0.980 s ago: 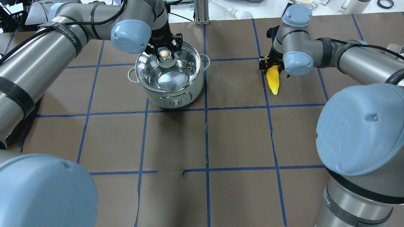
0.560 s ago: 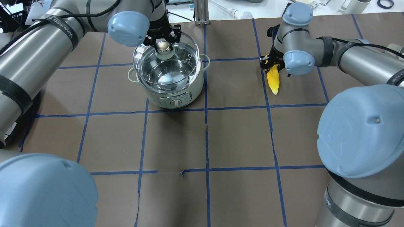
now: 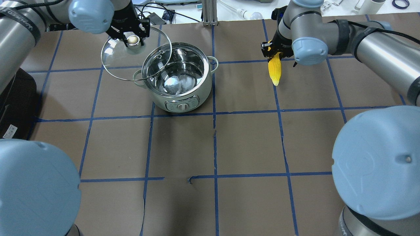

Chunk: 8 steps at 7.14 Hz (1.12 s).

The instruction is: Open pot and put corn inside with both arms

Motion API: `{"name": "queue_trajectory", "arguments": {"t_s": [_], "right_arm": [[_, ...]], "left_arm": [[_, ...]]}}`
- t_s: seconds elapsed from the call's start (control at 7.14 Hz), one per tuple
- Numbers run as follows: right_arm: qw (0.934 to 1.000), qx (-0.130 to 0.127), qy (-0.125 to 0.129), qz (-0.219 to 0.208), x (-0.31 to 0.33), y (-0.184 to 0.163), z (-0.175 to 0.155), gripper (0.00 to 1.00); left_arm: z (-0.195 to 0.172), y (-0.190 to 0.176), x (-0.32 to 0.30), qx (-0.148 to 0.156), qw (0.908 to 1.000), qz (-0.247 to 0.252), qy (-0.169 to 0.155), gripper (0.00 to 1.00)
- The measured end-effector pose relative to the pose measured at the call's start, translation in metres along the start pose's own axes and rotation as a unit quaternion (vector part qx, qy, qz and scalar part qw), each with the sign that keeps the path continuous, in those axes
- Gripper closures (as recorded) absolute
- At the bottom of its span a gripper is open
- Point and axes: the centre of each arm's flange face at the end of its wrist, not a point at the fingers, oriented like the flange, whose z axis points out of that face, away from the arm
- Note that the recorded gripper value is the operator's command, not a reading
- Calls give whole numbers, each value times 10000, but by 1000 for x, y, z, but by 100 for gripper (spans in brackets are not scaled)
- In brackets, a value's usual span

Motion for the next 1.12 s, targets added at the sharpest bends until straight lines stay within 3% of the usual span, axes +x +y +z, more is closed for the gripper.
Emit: {"name": "queue_trajectory", "arguments": {"t_s": [0.42,0.7,1.12], "right_arm": [[9999,10,-135,99,-144,3,-69,71],[9996,36,-246,135,-232,17,-94,71],[9994,-61,-325,140,-308,48,-68,70]], "left_arm": [[32,0,-133,-441,9979,471,12,100],[64,31,-175,-581,9966,590,53,100],[121,91,-182,-71,9987,495,-52,100]]}}
